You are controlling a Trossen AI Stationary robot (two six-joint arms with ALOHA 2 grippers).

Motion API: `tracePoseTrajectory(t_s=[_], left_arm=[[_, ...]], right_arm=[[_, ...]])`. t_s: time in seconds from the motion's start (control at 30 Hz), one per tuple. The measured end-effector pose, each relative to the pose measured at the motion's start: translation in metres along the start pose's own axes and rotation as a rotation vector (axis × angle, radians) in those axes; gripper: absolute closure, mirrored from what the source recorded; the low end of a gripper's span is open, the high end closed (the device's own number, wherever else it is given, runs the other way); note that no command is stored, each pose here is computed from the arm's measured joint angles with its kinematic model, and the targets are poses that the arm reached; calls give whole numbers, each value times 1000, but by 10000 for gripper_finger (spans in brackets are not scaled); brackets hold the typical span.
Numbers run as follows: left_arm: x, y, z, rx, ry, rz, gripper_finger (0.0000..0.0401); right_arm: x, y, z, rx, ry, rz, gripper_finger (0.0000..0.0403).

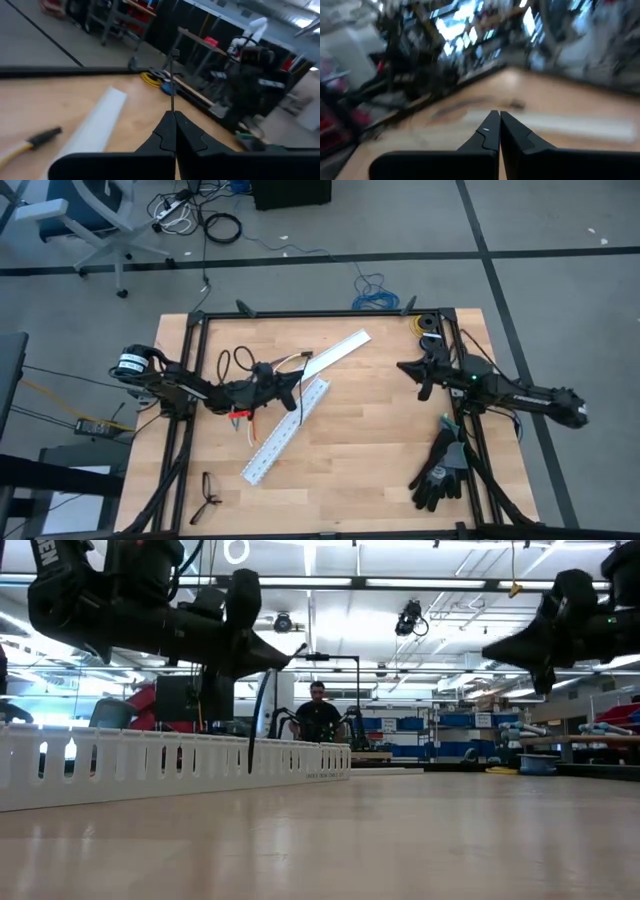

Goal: Ziptie cables
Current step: Wrap the cable wires with the black zip tie

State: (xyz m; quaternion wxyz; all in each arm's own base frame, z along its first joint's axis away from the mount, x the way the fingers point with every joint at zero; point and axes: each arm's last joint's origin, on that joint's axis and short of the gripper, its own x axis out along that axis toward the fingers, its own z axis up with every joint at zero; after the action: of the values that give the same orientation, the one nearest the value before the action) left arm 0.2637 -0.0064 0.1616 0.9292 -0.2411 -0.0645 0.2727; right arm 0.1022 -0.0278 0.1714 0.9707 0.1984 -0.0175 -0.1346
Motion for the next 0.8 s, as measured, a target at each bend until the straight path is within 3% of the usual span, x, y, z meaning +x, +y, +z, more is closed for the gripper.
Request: tracePoseTrajectory(t_s=[0.13, 0.33, 0.57, 0.8], left_arm=[[0, 1, 2, 95, -35, 60, 401], [0, 4, -1, 231, -20, 120, 401], [0, 7, -2, 369, -13, 176, 401], [-1, 10, -3, 480, -11, 257, 401]], right_arm=[[15, 1, -15, 72, 145, -29, 402], [48, 15, -23, 53, 115, -28, 403], [123, 37, -34, -62, 256, -125, 403], [198, 61, -21, -125, 186, -139, 403]])
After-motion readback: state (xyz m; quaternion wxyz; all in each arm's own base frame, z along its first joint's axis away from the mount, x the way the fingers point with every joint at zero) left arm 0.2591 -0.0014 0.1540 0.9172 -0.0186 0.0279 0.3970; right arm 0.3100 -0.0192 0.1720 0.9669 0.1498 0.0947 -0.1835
